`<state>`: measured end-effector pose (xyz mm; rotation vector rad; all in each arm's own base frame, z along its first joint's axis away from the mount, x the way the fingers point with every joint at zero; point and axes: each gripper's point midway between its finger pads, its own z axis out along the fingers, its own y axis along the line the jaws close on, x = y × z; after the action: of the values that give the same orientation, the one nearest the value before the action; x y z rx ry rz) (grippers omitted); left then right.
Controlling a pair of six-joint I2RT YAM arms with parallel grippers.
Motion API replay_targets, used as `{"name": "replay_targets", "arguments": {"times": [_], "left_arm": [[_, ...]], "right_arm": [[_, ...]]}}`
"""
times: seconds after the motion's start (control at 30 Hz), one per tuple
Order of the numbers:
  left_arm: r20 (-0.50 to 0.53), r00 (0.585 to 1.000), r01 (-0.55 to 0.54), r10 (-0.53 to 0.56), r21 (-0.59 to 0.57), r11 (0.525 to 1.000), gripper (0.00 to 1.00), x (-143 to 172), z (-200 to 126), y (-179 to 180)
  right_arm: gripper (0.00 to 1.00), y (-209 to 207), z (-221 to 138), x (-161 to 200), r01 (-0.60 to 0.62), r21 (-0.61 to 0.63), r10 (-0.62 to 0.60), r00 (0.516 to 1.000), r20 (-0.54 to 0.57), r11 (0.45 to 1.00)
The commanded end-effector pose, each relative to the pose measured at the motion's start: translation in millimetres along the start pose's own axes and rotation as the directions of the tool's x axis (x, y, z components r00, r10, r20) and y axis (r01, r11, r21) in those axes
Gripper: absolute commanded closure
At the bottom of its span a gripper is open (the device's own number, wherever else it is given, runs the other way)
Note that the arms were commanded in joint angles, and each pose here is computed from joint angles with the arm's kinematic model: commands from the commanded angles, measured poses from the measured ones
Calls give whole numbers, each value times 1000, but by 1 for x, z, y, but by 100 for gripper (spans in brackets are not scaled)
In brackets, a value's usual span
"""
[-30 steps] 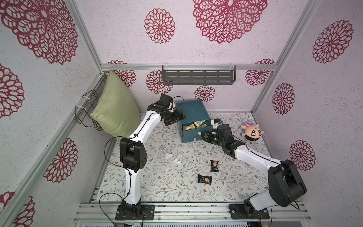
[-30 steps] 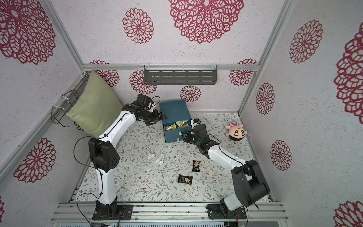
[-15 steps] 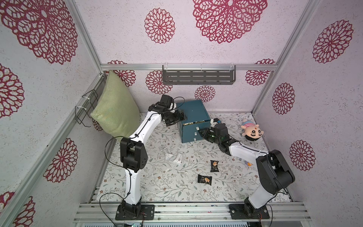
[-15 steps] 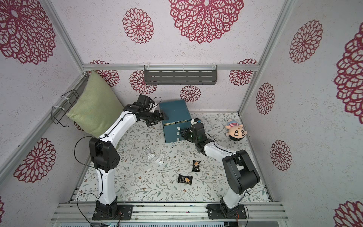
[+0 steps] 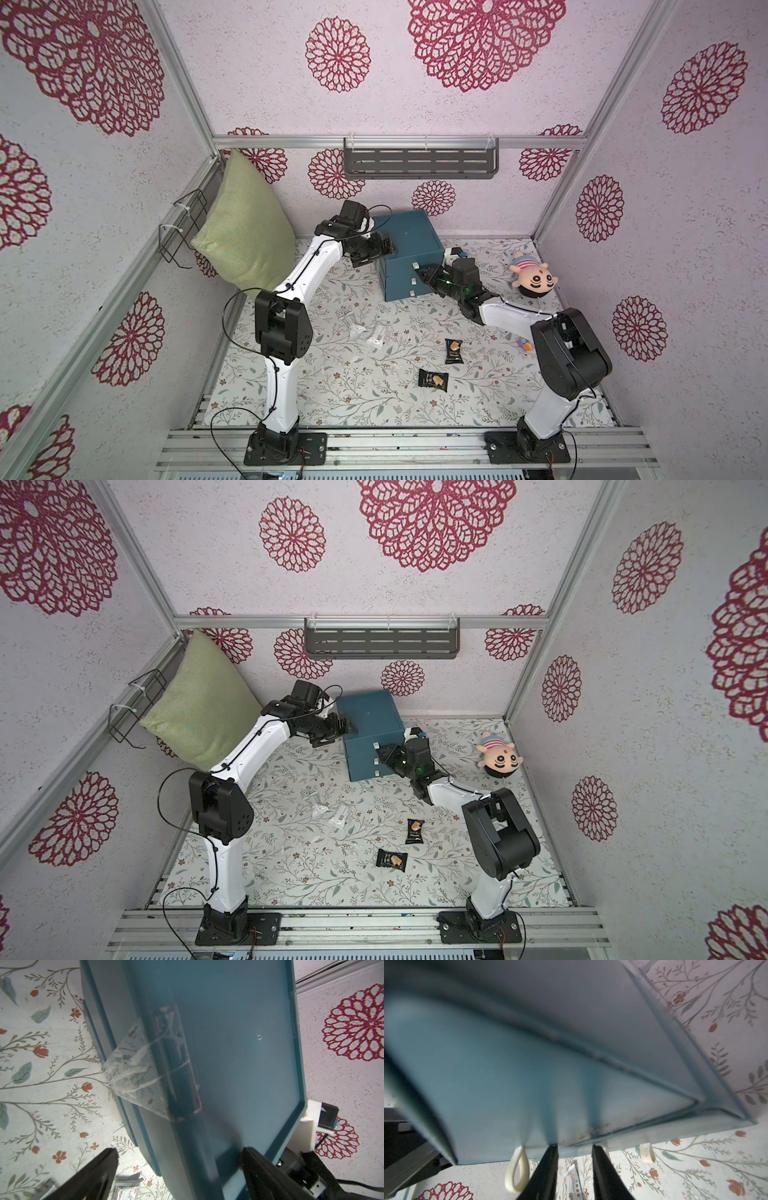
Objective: Place the cookies into the drawer by color
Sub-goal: Close the drawer in the storage box, then open the drawer in the storage box.
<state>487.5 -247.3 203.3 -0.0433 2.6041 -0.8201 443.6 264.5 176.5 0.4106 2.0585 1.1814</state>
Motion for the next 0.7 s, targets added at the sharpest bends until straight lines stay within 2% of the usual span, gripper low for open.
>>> {"name": "replay_targets", "arguments": {"times": [0.0,0.17,0.3,0.4,0.67], "left_arm": [[-43,999,-12,10,-39,999,0,15,6,8],[-40,999,-13,11,-33,999,0,14,4,6],[-42,999,-11,10,-32,999,0,14,4,7],[-42,999,-11,9,-31,999,0,15,5,7],[-46,999,-6,4,-33,999,0,14,6,9]], "right_arm": [[66,23,-13,-10,9,-73,-5,999,49,997],[59,2,-32,12,-29,-69,32,999,44,997],[46,-11,-24,21,-46,-62,47,999,22,997],[40,-15,-15,26,-79,-84,79,997,2,993],[43,-14,3,33,-133,-129,131,991,-22,983]]}}
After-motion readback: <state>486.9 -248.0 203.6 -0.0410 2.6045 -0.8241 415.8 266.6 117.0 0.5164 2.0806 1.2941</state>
